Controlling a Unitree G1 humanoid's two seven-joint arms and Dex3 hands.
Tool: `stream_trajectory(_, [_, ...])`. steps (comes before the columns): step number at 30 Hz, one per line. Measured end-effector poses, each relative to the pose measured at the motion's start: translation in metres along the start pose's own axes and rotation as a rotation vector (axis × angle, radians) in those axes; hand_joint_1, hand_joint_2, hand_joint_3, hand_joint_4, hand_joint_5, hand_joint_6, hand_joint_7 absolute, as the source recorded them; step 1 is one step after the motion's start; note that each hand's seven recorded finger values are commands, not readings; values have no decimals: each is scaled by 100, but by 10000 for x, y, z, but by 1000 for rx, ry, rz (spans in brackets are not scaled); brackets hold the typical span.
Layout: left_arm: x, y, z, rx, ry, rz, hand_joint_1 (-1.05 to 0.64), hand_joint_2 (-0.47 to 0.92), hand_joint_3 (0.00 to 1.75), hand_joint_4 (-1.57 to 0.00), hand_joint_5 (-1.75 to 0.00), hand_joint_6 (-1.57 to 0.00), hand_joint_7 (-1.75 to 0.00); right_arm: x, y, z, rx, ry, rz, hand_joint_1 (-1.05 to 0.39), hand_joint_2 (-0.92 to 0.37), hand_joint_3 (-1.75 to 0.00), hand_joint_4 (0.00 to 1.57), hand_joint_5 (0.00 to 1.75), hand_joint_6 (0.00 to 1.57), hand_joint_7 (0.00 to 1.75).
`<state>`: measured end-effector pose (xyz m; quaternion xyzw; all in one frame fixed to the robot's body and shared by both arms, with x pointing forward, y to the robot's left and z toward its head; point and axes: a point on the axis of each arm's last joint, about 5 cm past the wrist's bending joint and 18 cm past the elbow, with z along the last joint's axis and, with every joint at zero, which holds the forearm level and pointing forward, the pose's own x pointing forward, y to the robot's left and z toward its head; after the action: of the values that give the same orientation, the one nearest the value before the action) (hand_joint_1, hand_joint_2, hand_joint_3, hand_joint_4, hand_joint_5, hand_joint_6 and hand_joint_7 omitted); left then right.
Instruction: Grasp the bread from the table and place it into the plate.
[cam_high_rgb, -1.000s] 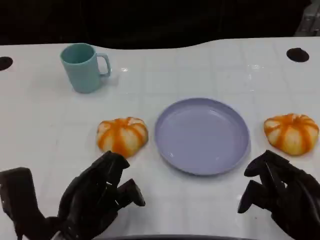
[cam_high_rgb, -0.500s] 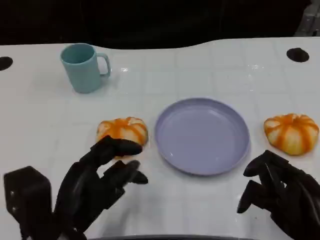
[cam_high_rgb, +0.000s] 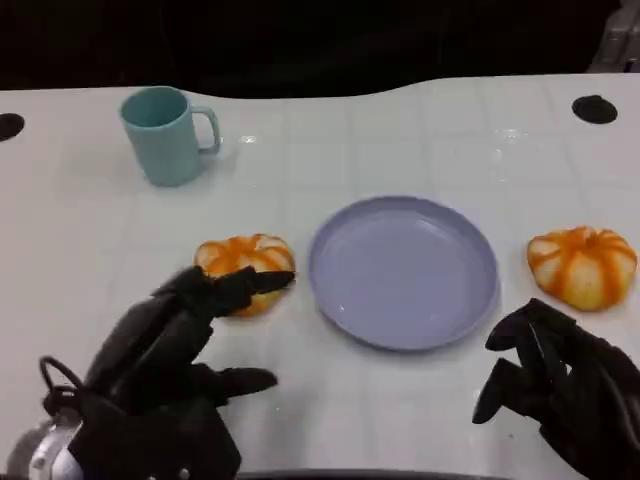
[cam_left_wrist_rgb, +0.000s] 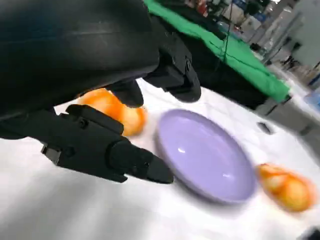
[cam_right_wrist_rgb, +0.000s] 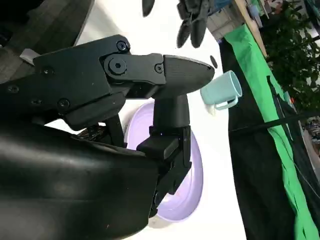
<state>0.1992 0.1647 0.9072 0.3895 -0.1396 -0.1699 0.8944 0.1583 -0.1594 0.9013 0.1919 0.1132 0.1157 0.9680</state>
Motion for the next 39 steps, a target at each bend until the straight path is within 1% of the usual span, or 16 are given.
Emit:
stream_trajectory(3, [47, 33, -2, 140, -38, -12, -38, 77, 0, 0, -30, -26, -3, 1, 5, 1, 1, 2, -4, -43, -92, -45, 64, 175, 51, 161])
stream_trajectory(7, [109, 71, -2, 300, -55, -46, -40, 76, 0, 0, -21, -21, 0, -3, 4, 1, 3, 2, -5, -45, -92, -40, 64, 175, 51, 160])
stream_trajectory(14, [291, 69, 43, 482, -38, -80, -39, 74, 0, 0, -17, -18, 0, -21, -7, -15, 1, -5, 14, -44, -92, -44, 67, 175, 53, 162])
stream_trajectory(16, [357, 66, 34, 506, -31, -94, -40, 76, 1, 0, -9, -15, 0, -22, -8, -18, 1, -5, 13, -44, -92, -45, 68, 175, 53, 162])
stream_trajectory(18, [431, 67, 26, 530, -14, -111, -40, 77, 1, 0, -7, -14, 0, -22, -7, -21, 1, -5, 13, -44, -92, -45, 68, 175, 54, 163])
stream_trajectory(21, [524, 68, 14, 555, 12, -135, -38, 77, 0, -2, -8, -15, -1, -21, -6, -25, 1, -6, 17, -45, -92, -45, 68, 175, 53, 163])
stream_trajectory(26, [708, 18, -19, 563, 57, -175, -30, 78, 0, -2, -10, -15, -1, -19, -7, -26, 0, -7, 19, -44, -92, -44, 67, 175, 53, 162])
stream_trajectory(30, [853, -7, -40, 563, 95, -206, -29, 77, 0, -3, -11, -16, -1, -21, -13, -23, 2, -9, 18, -44, -92, -44, 67, 175, 52, 161])
stream_trajectory(32, [895, -6, -46, 566, 102, -216, -36, 77, 0, -3, -12, -15, 0, -22, -15, -22, 3, -9, 18, -44, -92, -43, 67, 175, 52, 160])
stream_trajectory(35, [1001, -48, -68, 581, 130, -264, -43, 77, 0, -3, -12, -14, 0, -26, -19, -20, 3, -7, 16, -44, -92, -43, 66, 175, 53, 160])
stream_trajectory(39, [1160, -47, -117, 594, 210, -331, -42, 77, 0, -1, -11, -14, 0, -28, -11, -18, 2, 0, 10, -44, -92, -44, 66, 175, 52, 161])
